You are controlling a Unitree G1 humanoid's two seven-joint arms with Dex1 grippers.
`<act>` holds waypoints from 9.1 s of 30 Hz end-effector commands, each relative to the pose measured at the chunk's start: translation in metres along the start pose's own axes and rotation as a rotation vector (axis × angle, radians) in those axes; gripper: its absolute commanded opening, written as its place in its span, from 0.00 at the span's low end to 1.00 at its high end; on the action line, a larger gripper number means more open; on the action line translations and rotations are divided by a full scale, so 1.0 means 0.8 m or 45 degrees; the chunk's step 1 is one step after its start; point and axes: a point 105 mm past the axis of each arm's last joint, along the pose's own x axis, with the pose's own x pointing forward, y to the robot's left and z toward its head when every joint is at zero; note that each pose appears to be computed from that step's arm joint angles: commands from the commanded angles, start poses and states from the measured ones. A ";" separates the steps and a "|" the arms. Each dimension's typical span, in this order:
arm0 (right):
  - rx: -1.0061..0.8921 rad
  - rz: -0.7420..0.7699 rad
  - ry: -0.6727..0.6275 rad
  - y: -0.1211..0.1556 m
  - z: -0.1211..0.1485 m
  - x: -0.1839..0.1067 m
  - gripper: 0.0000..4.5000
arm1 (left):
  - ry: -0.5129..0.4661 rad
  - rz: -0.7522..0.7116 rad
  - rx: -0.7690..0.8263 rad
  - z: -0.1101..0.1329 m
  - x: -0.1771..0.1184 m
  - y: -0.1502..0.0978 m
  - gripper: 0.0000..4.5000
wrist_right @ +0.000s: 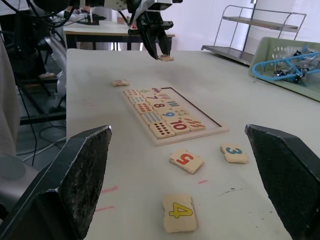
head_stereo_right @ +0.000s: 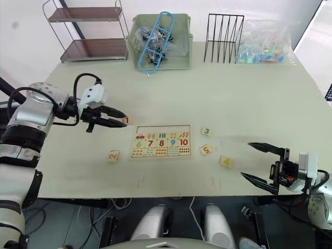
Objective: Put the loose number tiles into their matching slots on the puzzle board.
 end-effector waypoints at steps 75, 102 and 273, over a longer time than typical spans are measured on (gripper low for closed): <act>-0.078 -0.072 -0.013 0.022 0.016 0.017 1.00 | 0.511 -0.221 0.157 0.016 0.064 0.025 0.99; -0.061 -0.090 -0.031 0.024 0.018 0.019 1.00 | -0.240 0.201 -0.113 0.017 0.039 0.028 0.88; 0.161 -0.437 0.294 -0.010 -0.032 -0.073 1.00 | -0.467 0.814 -0.740 -0.122 -0.034 -0.209 0.98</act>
